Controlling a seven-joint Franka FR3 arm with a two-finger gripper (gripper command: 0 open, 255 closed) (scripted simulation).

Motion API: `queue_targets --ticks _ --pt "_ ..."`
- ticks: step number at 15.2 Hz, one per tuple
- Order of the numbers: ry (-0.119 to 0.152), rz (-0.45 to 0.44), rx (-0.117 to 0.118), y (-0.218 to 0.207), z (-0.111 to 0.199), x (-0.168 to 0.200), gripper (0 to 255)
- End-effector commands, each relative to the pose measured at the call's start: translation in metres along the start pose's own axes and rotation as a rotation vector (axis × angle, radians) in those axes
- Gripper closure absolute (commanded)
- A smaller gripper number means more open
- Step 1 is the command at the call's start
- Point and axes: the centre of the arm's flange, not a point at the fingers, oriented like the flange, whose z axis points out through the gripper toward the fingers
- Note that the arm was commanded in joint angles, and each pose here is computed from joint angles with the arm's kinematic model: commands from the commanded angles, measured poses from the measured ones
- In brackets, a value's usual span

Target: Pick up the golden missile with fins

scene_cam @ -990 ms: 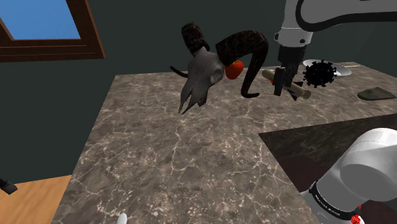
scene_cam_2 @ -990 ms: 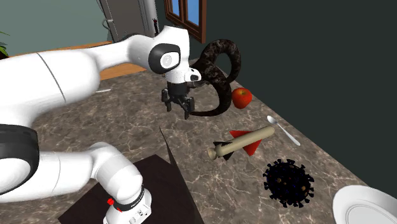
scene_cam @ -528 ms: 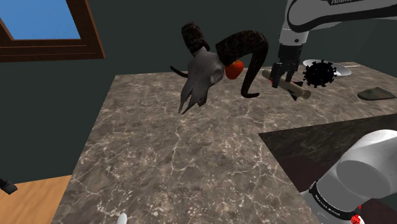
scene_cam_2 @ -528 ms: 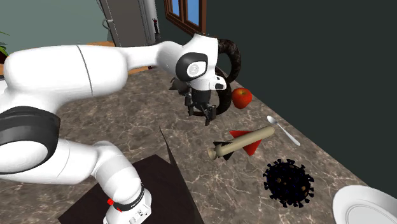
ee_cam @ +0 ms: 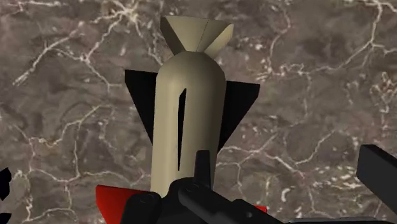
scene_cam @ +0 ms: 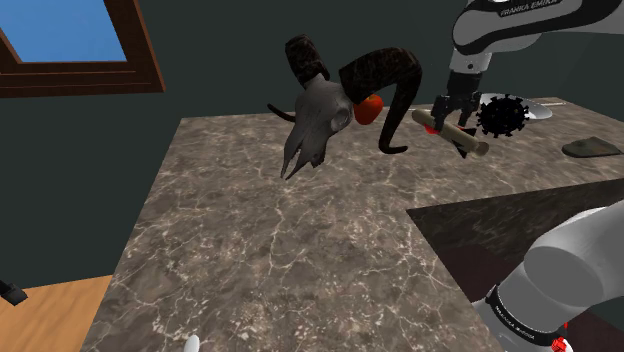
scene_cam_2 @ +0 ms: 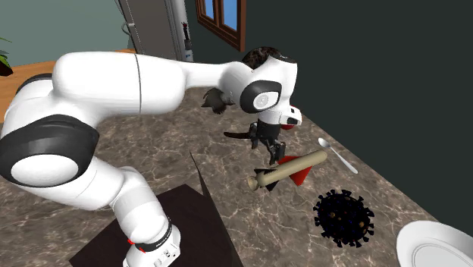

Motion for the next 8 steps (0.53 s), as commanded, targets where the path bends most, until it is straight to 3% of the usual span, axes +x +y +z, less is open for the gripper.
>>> queue_targets --ticks 1,5,8 --pt "0.005 0.054 0.005 0.025 0.003 0.013 0" --pt "0.012 0.148 0.016 0.07 0.012 0.028 0" --pt "0.012 0.148 0.016 0.069 0.027 0.03 0"
